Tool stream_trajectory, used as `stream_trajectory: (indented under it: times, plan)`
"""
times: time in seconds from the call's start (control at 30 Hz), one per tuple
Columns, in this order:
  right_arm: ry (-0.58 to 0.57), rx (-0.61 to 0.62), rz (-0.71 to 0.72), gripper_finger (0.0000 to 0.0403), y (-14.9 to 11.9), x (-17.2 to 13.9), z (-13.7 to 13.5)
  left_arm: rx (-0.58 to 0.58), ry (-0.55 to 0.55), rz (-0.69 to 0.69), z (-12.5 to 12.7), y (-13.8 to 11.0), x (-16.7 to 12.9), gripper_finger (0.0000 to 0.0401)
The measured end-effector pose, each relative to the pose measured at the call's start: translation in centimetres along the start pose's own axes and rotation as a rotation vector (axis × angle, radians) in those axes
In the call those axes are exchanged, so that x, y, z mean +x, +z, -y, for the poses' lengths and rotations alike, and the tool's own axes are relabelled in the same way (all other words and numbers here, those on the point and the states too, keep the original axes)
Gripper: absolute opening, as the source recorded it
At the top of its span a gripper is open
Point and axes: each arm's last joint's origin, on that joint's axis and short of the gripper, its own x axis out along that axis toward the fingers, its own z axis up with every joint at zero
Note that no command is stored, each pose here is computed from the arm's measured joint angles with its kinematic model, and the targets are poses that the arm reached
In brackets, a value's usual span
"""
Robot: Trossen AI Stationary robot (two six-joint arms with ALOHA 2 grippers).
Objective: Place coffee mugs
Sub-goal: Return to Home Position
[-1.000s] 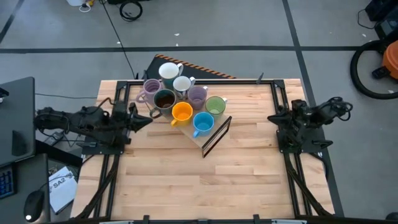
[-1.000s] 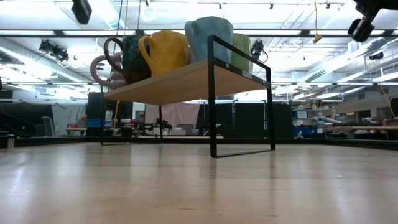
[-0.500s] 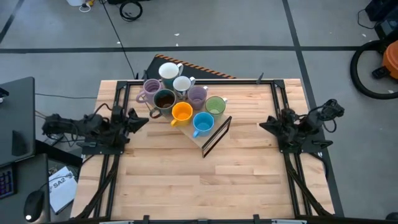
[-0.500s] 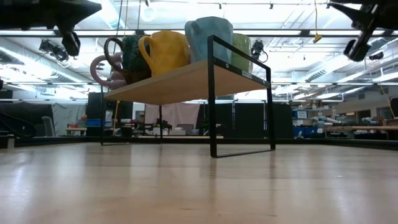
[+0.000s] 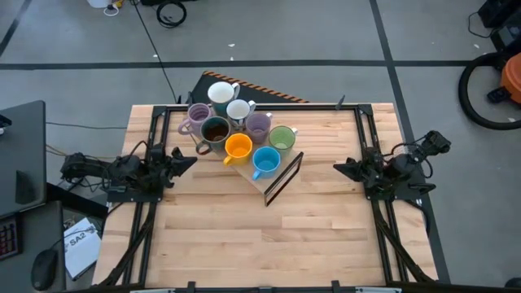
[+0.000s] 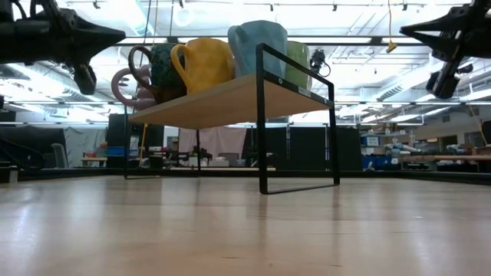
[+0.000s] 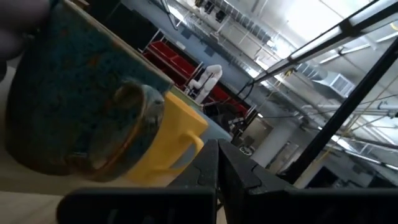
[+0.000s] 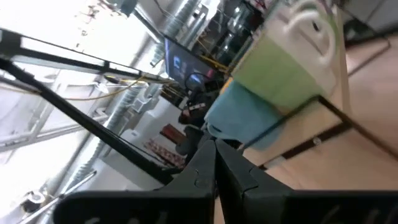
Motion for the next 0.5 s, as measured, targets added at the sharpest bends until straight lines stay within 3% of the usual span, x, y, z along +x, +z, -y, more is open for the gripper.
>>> stream_trajectory:
  times: [0.13, 0.33, 0.4, 0.5]
  plan:
    - [-0.004, 0.037, -0.016, 0.0011, -0.1, 0.0, 0.1, 0.035, 0.028, 0.012, -0.1, 0.0, 0.0, 0.0007]
    - [-0.010, -0.118, -0.017, 0.0011, -0.2, 0.0, 0.1, 0.091, 0.107, 0.028, -0.4, -0.1, 0.0, 0.0020]
    - [-0.014, -0.287, -0.063, 0.0012, -0.5, 0.0, 0.4, 0.248, 0.124, -0.010, -0.7, -0.4, 0.0, 0.0024]
    - [-0.041, -0.766, -0.176, 0.0014, -1.4, -0.1, 1.4, 0.433, 0.134, -0.045, -0.8, -0.6, -0.1, 0.0027]
